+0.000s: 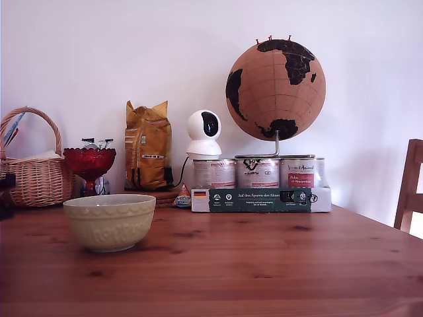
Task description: Pick the grey coffee capsule and place it inside the green bowl
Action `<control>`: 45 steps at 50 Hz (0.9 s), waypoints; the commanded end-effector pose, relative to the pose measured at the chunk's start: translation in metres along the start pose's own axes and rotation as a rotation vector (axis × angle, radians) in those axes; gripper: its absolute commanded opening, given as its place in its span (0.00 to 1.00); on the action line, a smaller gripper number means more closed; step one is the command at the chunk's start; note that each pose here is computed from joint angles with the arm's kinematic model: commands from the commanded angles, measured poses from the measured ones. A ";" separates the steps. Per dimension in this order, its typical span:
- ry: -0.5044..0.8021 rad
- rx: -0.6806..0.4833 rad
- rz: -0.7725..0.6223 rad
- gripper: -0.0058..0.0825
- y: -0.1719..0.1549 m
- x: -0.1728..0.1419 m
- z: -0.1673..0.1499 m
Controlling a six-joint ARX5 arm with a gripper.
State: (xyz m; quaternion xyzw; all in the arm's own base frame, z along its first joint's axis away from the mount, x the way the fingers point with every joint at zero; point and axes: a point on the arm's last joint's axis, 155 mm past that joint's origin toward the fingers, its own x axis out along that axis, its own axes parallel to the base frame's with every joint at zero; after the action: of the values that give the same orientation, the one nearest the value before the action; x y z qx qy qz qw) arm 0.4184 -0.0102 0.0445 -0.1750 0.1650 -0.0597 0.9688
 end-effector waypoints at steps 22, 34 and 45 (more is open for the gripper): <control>-0.097 0.045 -0.528 0.21 -0.150 -0.025 0.031; -0.084 0.285 -0.574 0.21 -0.196 -0.017 0.012; -0.039 0.491 -0.448 0.21 -0.192 0.001 -0.004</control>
State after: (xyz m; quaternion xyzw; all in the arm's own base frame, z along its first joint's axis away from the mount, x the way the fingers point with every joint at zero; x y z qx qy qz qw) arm 0.4048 -0.1920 0.1048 0.0158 0.0909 -0.3124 0.9455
